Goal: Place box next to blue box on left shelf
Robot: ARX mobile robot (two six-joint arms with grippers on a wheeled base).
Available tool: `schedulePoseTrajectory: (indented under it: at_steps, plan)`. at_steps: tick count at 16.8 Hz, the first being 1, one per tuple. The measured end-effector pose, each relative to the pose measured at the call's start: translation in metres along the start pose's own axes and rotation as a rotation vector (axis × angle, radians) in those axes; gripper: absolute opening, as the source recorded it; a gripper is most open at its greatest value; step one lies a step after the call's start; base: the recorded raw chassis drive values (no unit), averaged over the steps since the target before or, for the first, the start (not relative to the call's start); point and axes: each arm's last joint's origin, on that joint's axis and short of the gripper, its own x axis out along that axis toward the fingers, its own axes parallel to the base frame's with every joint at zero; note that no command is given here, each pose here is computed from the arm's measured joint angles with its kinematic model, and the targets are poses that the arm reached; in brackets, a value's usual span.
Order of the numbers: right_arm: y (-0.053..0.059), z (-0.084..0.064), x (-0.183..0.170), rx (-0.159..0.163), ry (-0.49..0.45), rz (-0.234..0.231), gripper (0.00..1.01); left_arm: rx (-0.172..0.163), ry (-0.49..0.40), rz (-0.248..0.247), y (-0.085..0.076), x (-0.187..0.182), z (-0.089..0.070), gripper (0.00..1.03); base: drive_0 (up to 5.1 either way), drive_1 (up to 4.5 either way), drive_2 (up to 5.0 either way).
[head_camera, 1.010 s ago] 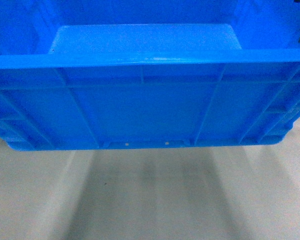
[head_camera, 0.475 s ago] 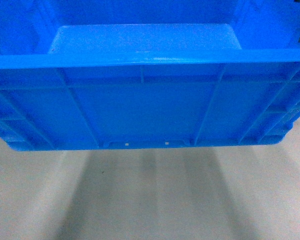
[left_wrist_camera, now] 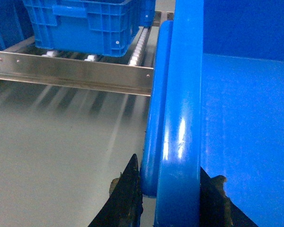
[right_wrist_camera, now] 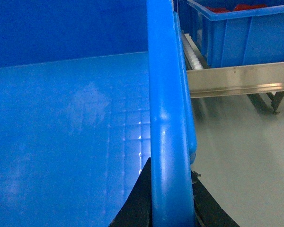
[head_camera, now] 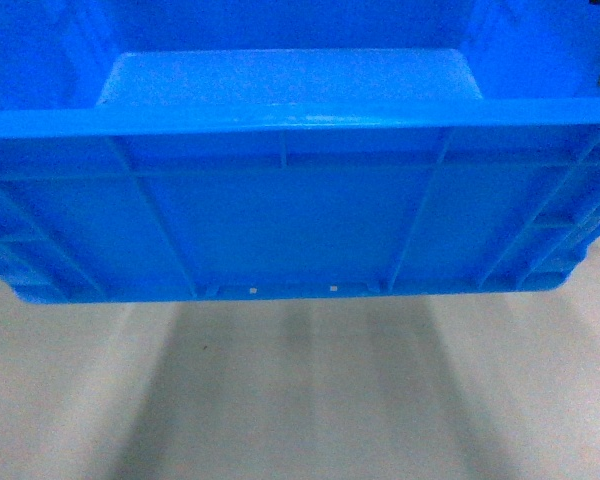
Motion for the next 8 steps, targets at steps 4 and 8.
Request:
schedulePoseTrajectory:
  at_steps: [4, 8]
  plan:
    - [0.0000, 0.0002, 0.0000, 0.001, -0.002, 0.000, 0.07, -0.001, -0.004, -0.001, -0.0001, 0.0000, 0.0004, 0.18, 0.0, 0.00, 0.0]
    - [0.0000, 0.0001, 0.0001, 0.000, -0.001, 0.000, 0.07, -0.001, -0.003, -0.001, -0.0001, 0.0000, 0.0003, 0.18, 0.0, 4.23, -4.2]
